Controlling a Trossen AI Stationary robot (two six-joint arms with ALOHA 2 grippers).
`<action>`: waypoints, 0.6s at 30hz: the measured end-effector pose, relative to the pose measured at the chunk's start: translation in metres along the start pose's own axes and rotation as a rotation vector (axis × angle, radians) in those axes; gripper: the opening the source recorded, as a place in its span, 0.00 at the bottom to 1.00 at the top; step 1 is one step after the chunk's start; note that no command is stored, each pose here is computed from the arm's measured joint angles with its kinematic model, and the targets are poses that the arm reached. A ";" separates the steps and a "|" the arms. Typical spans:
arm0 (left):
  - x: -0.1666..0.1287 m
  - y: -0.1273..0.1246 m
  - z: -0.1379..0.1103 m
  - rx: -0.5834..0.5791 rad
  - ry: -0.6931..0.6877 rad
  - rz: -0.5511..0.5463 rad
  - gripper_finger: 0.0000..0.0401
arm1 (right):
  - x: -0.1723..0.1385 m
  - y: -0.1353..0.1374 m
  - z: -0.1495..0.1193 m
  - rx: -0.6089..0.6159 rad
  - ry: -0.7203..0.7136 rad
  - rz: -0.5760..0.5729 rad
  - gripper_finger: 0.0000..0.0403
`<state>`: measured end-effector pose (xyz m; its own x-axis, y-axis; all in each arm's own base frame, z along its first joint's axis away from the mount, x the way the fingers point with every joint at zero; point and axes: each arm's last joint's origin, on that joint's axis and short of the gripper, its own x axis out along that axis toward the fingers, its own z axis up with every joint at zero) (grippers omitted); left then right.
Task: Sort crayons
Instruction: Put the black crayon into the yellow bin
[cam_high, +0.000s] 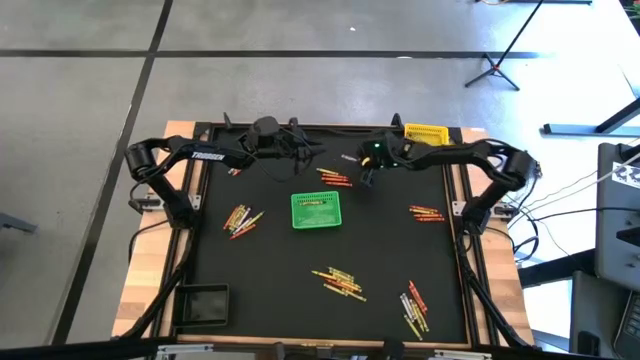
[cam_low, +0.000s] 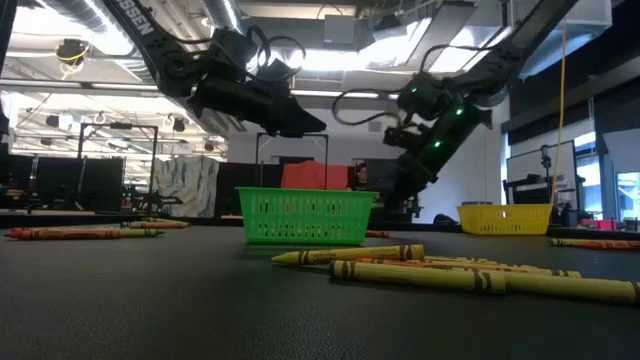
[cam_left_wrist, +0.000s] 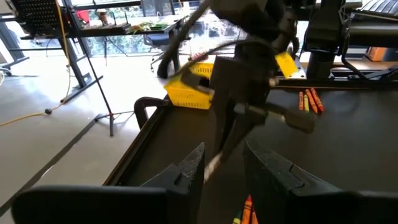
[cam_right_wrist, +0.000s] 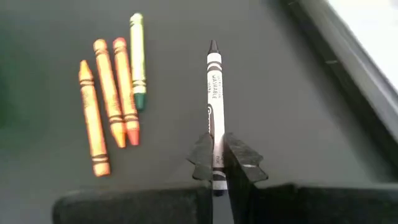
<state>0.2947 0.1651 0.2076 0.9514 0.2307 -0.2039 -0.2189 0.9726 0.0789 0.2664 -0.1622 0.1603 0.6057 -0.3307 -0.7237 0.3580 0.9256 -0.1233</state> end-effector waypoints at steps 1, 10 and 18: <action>-0.001 0.000 0.001 -0.002 0.006 0.005 0.24 | -0.006 -0.003 -0.002 0.009 -0.011 -0.011 0.03; -0.003 0.000 0.001 0.017 0.035 0.035 0.24 | -0.051 -0.036 -0.034 0.146 -0.038 -0.224 0.04; -0.003 0.000 0.001 0.017 0.035 0.039 0.24 | -0.068 -0.057 -0.054 0.284 0.001 -0.447 0.05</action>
<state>0.2918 0.1641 0.2094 0.9341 0.2695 -0.2340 -0.2516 0.9622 0.1040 0.1666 -0.1826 0.1804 0.3490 -0.6816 -0.6431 0.7599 0.6075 -0.2315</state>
